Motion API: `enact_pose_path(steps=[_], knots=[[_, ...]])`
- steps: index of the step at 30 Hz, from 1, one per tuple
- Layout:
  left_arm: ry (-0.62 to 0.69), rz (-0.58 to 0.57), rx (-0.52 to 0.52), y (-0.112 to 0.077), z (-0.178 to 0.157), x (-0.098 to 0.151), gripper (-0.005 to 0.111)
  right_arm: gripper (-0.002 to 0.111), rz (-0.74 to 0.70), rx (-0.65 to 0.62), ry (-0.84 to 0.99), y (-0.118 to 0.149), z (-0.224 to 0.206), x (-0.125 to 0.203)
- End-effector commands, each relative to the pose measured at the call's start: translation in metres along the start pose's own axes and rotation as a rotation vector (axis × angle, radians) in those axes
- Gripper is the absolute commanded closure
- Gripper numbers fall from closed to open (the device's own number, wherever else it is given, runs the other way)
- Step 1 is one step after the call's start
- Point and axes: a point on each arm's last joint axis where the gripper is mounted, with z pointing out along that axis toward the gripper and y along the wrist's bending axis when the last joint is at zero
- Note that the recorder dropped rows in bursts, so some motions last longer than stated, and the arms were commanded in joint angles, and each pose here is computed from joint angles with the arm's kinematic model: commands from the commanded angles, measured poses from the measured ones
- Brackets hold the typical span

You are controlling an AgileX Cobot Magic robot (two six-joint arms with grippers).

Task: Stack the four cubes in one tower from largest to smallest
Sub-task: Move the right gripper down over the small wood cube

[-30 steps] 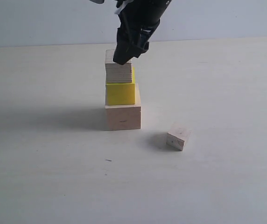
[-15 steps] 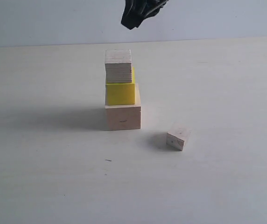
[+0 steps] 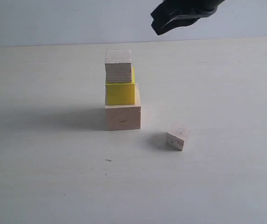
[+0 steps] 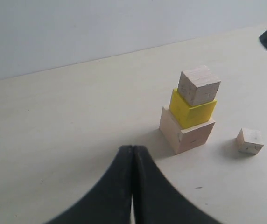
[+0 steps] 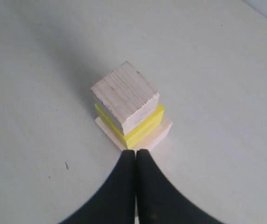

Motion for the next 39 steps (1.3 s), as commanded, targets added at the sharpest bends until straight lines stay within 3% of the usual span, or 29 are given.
enact_pose_path(steps=[1, 11, 22, 24, 28, 30, 39], knots=[[0.044, 0.008, -0.001, -0.006, 0.025, -0.005, 0.107, 0.108, -0.03, 0.059, 0.009, 0.002, -0.015, 0.02], [0.241, 0.046, -0.017, -0.017, 0.084, -0.002, 0.107, 0.108, 0.04, 0.164, 0.226, -0.007, 0.035, 0.097], [0.286, 0.145, -0.017, -0.015, 0.083, 0.002, 0.107, 0.106, 0.033, 0.19, 0.18, -0.011, 0.04, 0.097], [0.295, 0.145, -0.02, -0.015, 0.083, 0.003, 0.107, 0.099, 0.032, 0.192, 0.178, -0.011, 0.043, 0.096], [0.336, 0.143, -0.009, -0.016, 0.082, 0.006, 0.107, 0.062, 0.043, 0.142, 0.306, -0.014, 0.065, 0.11], [0.354, 0.14, 0.005, -0.017, 0.081, 0.008, 0.107, 0.051, 0.049, 0.135, 0.331, -0.017, 0.075, 0.114], [0.396, 0.11, 0.023, -0.019, 0.08, 0.012, 0.107, 0.048, 0.055, 0.07, 0.454, -0.031, 0.107, 0.101]])
